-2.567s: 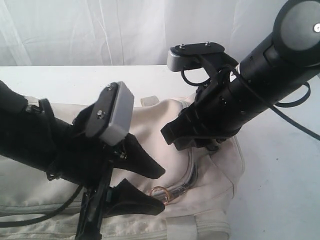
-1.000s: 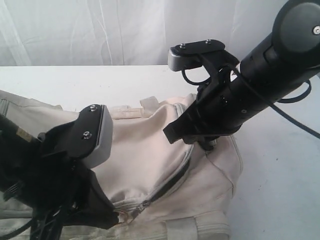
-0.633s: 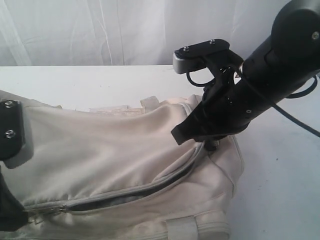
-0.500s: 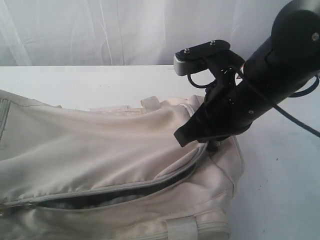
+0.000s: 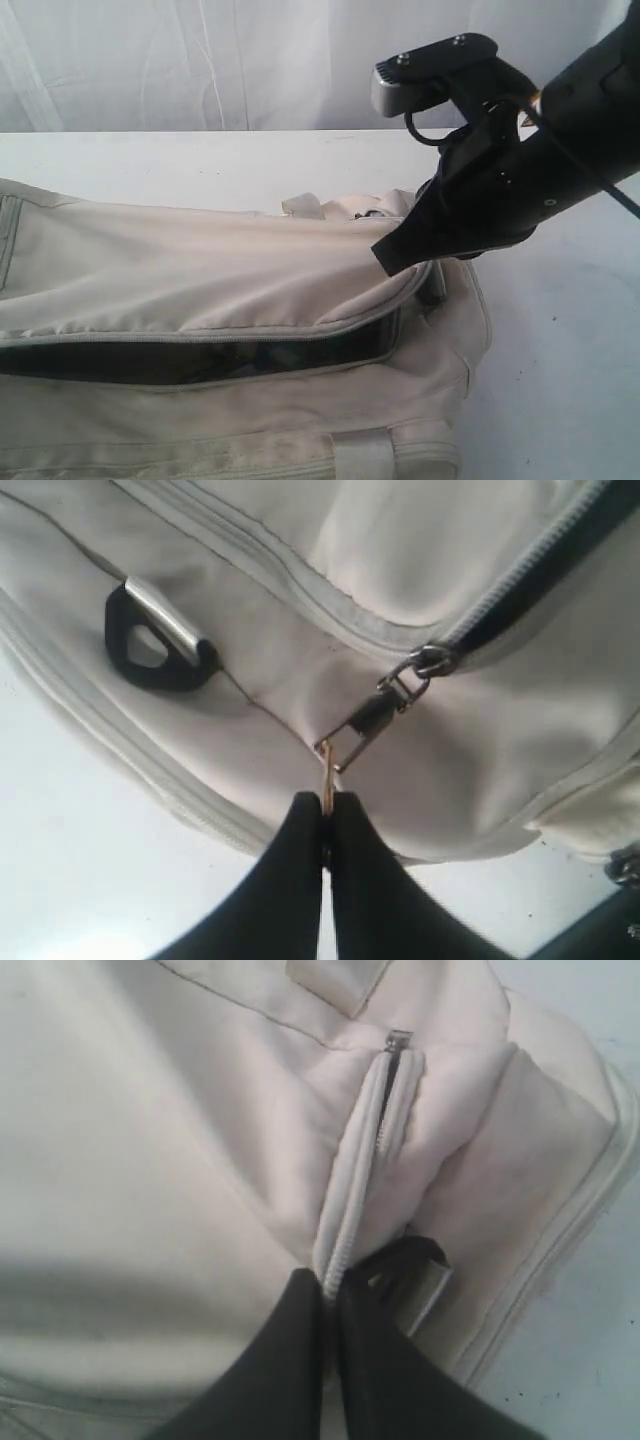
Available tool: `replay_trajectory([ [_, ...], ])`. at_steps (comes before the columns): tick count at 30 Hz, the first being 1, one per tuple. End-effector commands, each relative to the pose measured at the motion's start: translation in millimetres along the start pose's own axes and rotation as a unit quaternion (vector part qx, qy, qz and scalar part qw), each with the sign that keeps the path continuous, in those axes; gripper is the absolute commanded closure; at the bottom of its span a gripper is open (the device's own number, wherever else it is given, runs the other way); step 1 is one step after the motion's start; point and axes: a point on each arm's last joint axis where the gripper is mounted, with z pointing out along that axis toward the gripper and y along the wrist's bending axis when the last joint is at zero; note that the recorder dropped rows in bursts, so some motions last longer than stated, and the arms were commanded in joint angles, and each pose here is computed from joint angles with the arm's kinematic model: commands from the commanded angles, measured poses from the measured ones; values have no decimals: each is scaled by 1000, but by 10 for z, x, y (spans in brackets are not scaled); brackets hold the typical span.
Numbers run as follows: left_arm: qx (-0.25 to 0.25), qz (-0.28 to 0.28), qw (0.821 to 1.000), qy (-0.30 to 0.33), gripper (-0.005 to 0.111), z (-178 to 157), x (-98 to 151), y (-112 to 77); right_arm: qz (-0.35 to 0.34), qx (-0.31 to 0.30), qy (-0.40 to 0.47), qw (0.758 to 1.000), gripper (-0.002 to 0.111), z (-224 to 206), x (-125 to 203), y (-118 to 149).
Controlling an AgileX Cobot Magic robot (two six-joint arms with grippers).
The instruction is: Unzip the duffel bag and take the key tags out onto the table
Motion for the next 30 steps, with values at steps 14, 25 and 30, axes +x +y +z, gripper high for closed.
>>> replay_trajectory([
  [14, -93, 172, 978, -71, 107, -31, -123, 136, -37, -24, -8, 999, 106, -389, 126, 64],
  [25, -95, 171, 976, -96, 107, -37, -174, 132, -76, -103, -56, 990, 50, -460, 70, 217],
  [30, -92, 170, 976, -100, 107, -37, -179, 125, -158, -247, -187, 937, 50, -584, -108, 546],
])
